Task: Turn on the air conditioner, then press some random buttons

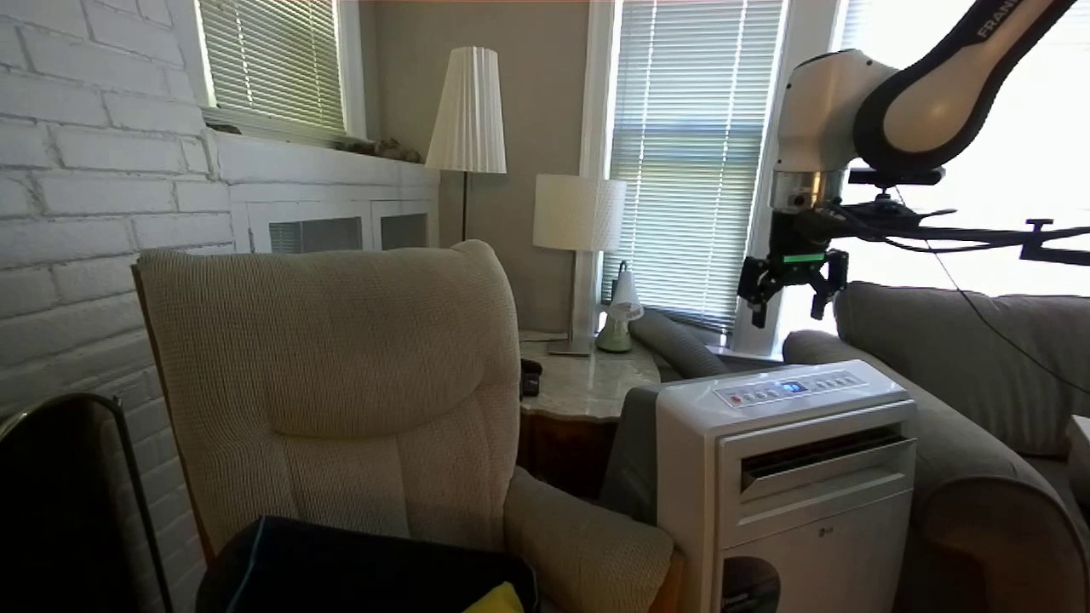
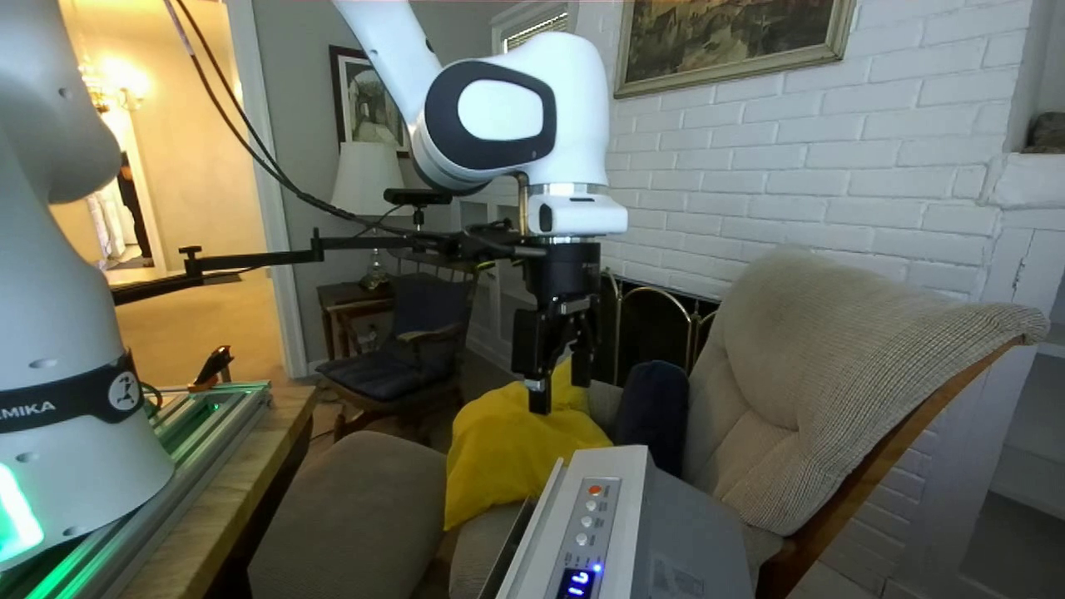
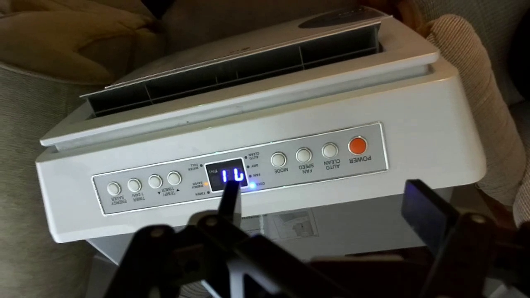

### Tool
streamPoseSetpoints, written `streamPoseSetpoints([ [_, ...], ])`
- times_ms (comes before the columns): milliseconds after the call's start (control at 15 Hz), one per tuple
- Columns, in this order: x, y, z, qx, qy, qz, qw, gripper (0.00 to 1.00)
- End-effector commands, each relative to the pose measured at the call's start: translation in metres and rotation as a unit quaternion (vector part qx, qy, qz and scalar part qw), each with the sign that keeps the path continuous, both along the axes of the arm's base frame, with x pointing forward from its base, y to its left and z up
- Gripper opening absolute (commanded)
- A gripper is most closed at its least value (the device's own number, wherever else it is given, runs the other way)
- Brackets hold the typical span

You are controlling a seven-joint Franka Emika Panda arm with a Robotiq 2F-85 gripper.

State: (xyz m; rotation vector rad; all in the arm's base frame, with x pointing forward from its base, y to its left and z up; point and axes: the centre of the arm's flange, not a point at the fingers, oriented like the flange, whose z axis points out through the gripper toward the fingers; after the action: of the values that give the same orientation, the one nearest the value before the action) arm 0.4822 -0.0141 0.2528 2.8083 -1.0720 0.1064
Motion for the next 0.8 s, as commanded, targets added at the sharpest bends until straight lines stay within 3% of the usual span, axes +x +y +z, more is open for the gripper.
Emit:
streamPoseSetpoints([
  [0, -0.021, -0.010, 0.013, -0.001, -0.005, 0.037, 0.9993, 1.00],
  [733, -0.048, -0.060, 0.038, -0.011, 0.004, 0.085, 0.9963, 1.00],
])
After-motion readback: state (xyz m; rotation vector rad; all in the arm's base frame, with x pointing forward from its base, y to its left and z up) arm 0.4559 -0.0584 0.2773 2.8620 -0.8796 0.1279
